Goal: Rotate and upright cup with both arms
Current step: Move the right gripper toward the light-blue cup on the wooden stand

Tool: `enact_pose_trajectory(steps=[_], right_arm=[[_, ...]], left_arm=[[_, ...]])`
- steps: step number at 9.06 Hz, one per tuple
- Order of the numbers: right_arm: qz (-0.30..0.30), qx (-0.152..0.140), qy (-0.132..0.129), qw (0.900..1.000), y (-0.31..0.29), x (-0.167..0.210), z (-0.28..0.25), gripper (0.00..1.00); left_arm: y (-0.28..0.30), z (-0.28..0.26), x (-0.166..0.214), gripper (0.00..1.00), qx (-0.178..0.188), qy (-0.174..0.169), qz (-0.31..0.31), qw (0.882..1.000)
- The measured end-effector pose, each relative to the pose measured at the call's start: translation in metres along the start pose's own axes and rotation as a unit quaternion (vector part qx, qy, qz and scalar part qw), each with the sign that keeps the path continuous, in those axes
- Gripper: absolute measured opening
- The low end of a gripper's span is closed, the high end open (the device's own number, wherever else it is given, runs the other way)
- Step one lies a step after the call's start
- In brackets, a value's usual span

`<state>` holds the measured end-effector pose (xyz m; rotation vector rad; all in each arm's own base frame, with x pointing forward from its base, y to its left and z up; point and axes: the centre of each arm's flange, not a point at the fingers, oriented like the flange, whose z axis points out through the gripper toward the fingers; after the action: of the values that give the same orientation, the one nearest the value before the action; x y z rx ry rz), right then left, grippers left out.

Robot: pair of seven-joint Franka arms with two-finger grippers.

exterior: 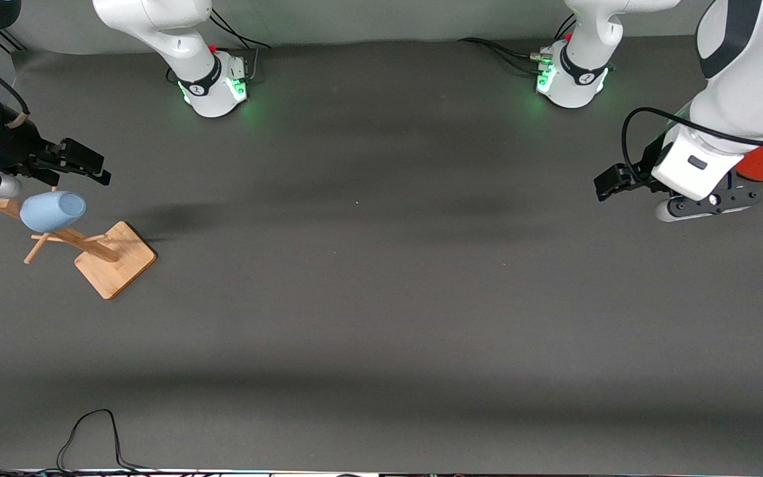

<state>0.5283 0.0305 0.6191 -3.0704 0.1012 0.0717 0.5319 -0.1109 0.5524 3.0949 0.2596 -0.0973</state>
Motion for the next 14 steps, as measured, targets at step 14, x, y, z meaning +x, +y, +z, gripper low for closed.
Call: enact_pose_trajectory(steps=[14], right_arm=[[0.096,-0.001,-0.026,0.995,0.044,0.026,0.027,1.00]], left_arm=[[0.000,0.000,0.000,1.00,0.001,-0.002,0.000,1.000]])
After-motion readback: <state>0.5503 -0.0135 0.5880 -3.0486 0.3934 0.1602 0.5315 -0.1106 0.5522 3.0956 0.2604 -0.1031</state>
